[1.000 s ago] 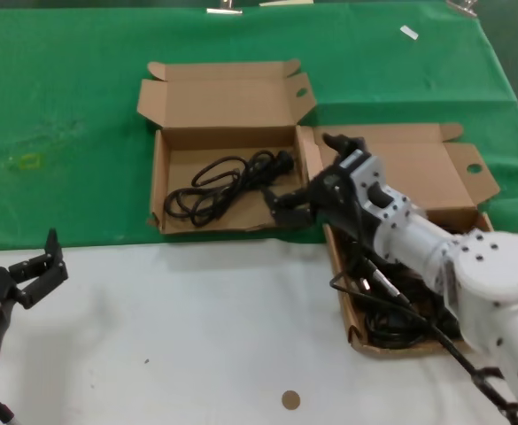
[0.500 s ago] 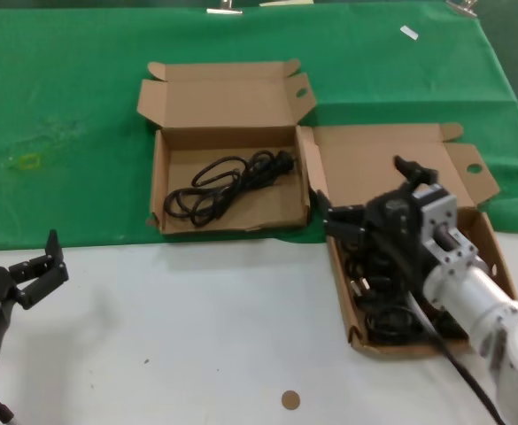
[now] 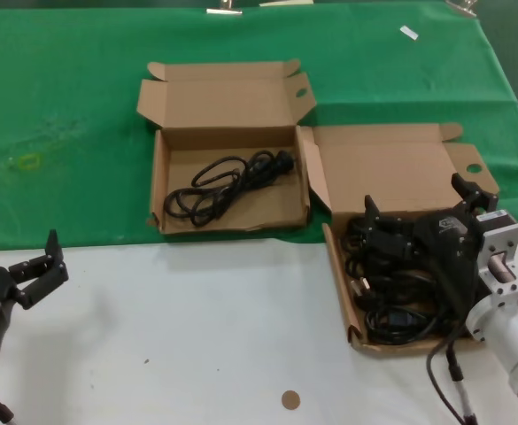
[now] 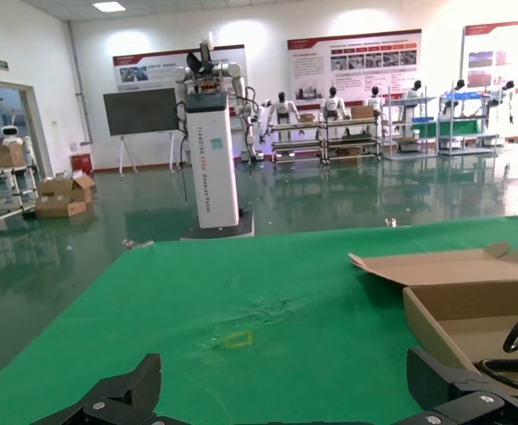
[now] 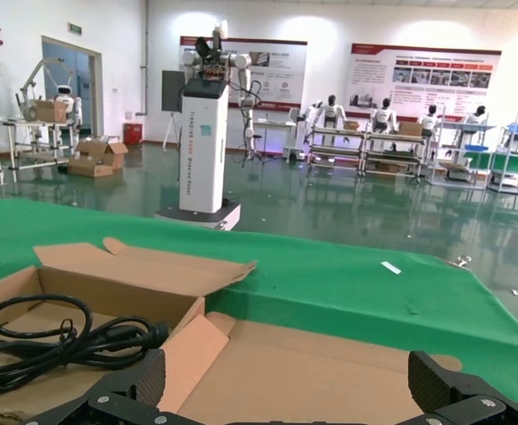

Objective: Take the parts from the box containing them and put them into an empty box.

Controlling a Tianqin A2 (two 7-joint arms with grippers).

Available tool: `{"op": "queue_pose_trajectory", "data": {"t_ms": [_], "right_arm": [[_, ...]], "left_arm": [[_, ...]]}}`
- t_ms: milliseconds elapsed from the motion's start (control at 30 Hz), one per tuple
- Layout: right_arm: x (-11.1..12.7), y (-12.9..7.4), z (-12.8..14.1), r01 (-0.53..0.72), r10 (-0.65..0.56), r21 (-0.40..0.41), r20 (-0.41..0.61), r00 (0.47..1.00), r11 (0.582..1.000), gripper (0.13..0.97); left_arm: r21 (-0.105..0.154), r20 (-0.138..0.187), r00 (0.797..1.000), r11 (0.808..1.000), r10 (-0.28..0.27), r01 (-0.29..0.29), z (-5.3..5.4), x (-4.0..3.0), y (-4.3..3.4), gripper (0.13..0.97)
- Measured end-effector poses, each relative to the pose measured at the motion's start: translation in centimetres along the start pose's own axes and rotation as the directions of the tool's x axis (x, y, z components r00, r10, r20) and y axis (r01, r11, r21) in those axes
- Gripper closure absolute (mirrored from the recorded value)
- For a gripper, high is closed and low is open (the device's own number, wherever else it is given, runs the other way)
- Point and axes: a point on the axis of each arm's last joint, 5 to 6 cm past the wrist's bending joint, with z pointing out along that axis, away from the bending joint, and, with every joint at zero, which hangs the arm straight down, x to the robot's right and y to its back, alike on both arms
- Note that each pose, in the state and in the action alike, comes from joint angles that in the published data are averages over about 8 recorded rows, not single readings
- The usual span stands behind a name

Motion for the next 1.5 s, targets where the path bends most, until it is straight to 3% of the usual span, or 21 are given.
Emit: {"op": "queue_pose_trajectory", "data": {"t_ms": [1500], "right_arm": [[0.02,-0.01,-0.06,-0.001,0.001,0.000,-0.002,1.000,1.000,0.130]], "left_arm": [[0.000,0.000,1.000,1.000,0.000,0.000,0.00,0.00,0.00,0.132]]}}
